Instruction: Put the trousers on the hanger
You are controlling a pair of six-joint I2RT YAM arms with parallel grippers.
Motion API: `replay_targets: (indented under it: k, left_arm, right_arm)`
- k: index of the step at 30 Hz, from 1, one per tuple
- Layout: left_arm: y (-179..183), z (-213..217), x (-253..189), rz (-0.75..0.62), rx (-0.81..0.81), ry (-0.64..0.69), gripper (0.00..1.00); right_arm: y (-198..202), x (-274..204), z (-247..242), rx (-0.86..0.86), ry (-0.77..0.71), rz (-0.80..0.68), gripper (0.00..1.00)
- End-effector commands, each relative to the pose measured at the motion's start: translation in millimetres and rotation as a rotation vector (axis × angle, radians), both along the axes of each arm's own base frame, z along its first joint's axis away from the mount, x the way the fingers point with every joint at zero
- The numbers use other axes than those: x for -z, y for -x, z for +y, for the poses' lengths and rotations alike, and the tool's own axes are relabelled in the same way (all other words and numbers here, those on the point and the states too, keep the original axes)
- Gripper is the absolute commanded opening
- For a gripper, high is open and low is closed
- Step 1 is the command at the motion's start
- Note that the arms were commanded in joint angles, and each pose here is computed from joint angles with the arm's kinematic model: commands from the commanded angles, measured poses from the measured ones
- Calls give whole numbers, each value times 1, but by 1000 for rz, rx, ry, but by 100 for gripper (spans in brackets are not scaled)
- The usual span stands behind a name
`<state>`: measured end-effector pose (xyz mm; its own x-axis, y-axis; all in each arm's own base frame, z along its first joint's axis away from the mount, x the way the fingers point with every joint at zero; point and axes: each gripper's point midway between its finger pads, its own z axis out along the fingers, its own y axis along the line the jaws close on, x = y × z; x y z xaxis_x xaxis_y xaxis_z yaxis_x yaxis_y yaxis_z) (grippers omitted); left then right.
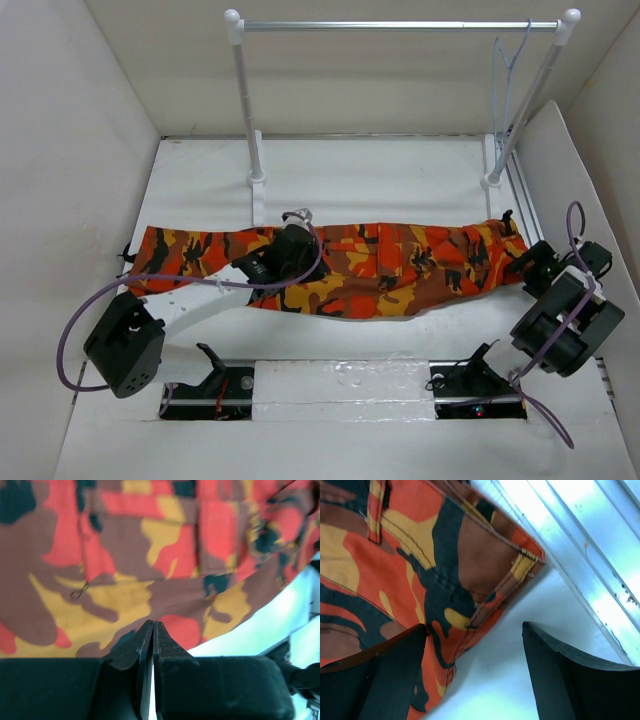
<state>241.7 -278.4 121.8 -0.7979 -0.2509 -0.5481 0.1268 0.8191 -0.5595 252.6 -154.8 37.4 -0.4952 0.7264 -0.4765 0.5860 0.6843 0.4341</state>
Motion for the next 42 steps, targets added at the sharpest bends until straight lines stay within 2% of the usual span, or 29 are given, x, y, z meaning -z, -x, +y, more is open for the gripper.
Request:
replay_targets:
  k: [1,6,7,9,10,11,13,14,15,17,18,19,20,21,22,23,29,35,36,40,42]
  left_arm:
    - [13,0,17,41,2,15,0]
    - [19,6,34,78,-13,-21,0]
    - [21,12,40,90,-27,-53,0]
    - [21,17,42,92,-44,-71,0]
    - [21,20,42,90,-54,-79,0]
    - [22,22,42,90,-59,-79,0]
    - [24,24,43,94,-62,-72,0]
    - [24,23,43,93,-59,-69,0]
    - [26,21,44,97,-49,-62,0]
    - [27,21,45,96,-37,-68,0]
    - [27,21,47,96,-29,-76,0]
    - [27,20,48,99,-20,-80,0]
    - [27,20,49,97,-4,-95,0]
    - [30,18,50,94,13,-109,0]
    - [30,17,52,91,17,-127,0]
    - [34,13,53,87,38,-135,0]
    - [49,-17,62,93,112,-100,0]
    - [68,-75,66,107,207,-66,0]
    - [69,-84,65,105,219,-61,0]
    - [86,-132,81,168,304,-49,0]
    - [94,-154,80,191,341,-20,0]
  right_arm:
    - [-24,-15,-17,19,31,-104,81]
    - [-23,8,-14,84,-26,-90,77]
    - [-23,9,-14,92,-30,-94,73]
    - [-27,12,-13,87,-42,-112,55]
    - [-27,13,-11,80,-50,-113,29]
    - [-35,6,-11,50,-45,-161,16]
    - [-42,-11,-5,4,-52,-221,0]
    - [-45,-25,8,-43,-76,-264,0]
    - [-49,-80,26,-87,-2,-376,0]
    - [-50,-99,44,-115,30,-390,0]
    - [-50,-124,54,-119,71,-433,0]
    - [-43,-174,68,-137,165,-533,0]
    - [-38,-193,72,-117,216,-546,0]
    - [-34,-206,90,-181,245,-545,0]
    - [-31,-239,100,-213,287,-582,0]
    - [-25,-245,108,-220,293,-567,0]
    - [6,-332,154,-294,363,-765,0]
    - [7,-383,170,-359,401,-835,0]
    - [6,-406,170,-364,429,-869,0]
    - [1,-456,167,-373,497,-930,0]
    - [-3,-466,174,-425,498,-941,0]
